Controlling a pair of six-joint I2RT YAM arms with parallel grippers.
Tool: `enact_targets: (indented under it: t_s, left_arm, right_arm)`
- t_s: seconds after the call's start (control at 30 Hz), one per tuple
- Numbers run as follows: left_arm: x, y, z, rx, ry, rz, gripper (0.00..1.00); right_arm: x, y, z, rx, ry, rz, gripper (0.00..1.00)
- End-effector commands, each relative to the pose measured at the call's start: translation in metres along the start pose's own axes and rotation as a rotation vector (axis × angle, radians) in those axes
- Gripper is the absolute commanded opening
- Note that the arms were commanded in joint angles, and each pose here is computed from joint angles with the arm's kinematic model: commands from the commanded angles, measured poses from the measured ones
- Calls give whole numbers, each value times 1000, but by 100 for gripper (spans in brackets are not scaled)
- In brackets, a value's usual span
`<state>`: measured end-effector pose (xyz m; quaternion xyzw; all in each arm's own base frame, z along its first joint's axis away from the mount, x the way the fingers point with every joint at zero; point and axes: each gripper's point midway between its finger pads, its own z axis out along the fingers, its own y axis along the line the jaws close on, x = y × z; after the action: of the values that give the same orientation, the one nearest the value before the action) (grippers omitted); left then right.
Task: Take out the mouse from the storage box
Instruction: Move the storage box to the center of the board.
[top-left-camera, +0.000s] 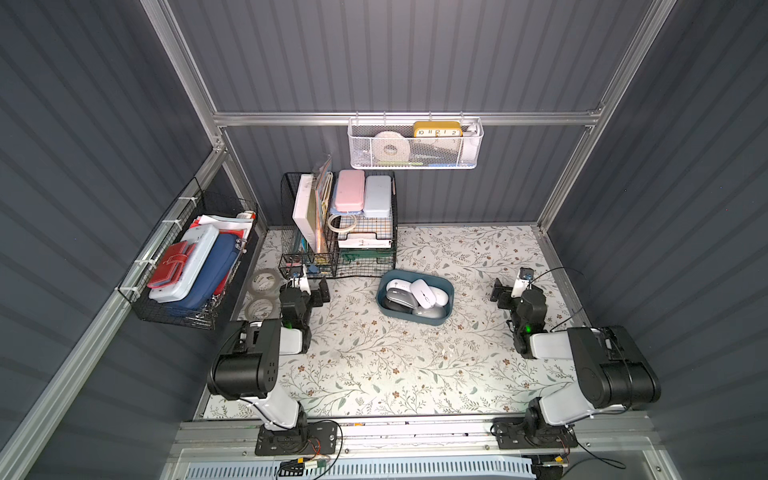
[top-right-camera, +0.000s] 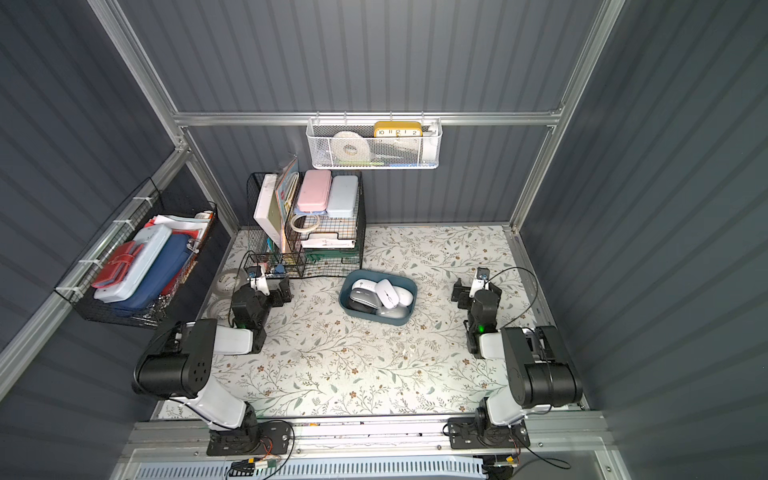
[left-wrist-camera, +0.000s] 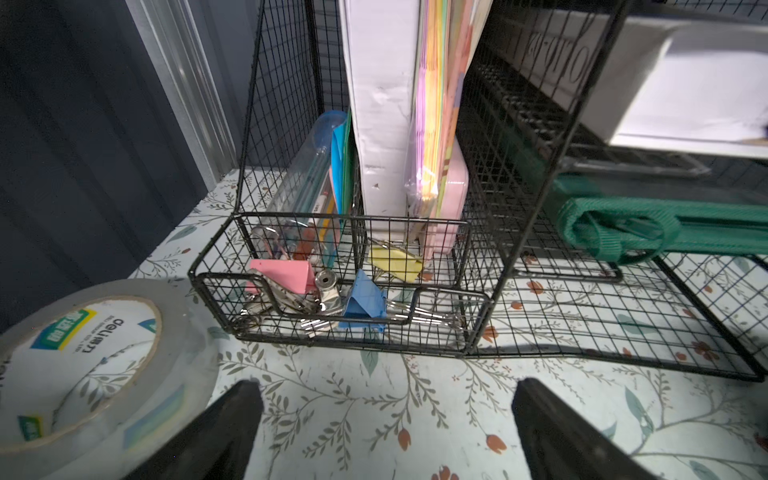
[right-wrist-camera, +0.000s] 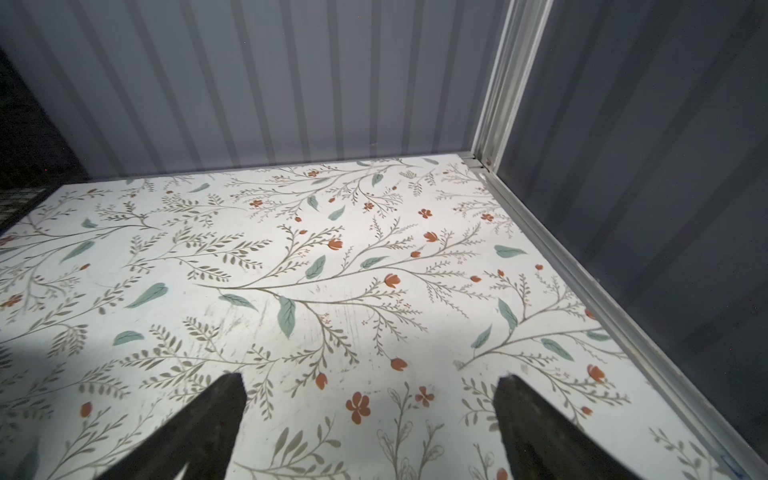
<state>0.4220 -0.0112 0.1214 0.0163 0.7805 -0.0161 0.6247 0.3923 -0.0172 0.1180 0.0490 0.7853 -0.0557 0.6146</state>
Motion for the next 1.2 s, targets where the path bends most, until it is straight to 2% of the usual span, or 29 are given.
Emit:
enact_targets:
  t_s: [0.0, 0.17, 0.2, 0.27, 0.33, 0.43, 0.53, 0.63, 0.7, 0.8, 0.9, 0.97, 1.07, 1.17]
  left_arm:
    - [-17, 0, -13, -12, 4, -6, 99]
    - [-51, 5, -36, -51, -28, -95, 99]
    - [-62, 6, -42, -59, -40, -122, 99]
    - [-82, 10, -52, -75, -55, -209, 99]
    - [-106, 9, -61, -71, -60, -298, 99]
    - [-128, 2, -70, -34, -18, -396, 100]
    - [-131, -1, -75, -40, 80, -496, 99]
    - [-119, -7, -74, -34, 169, -592, 99]
    - [-117, -25, -68, 69, 208, -591, 99]
    - [-118, -64, -56, 256, 289, -509, 99]
    - [-112, -108, -54, 343, 355, -420, 100]
    - [-106, -138, -57, 428, 394, -379, 99]
    - [-85, -159, -52, 499, 484, -408, 99]
    - [-64, -172, -48, 522, 542, -411, 99]
  right_arm:
    - [-20, 16, -14, -51, -19, -64, 99]
    - [-56, 36, -35, -70, -88, -142, 99]
    - [-73, 40, -45, -86, -131, -129, 99]
    - [-89, 47, -56, -125, -130, -83, 99]
    - [-104, 50, -69, -165, -83, -2, 99]
    - [-124, 37, -86, -125, -39, 160, 99]
    - [-117, -4, -103, 82, 21, 413, 99]
    - [-115, -8, -109, 37, 33, 470, 99]
    - [-109, -5, -108, 17, 72, 484, 99]
    - [-96, 20, -102, -79, 225, 464, 99]
    - [-80, 46, -98, -136, 353, 442, 99]
    - [-74, 65, -97, -156, 393, 397, 99]
    - [-67, 102, -97, -226, 429, 344, 99]
    - [-54, 132, -90, -302, 495, 372, 99]
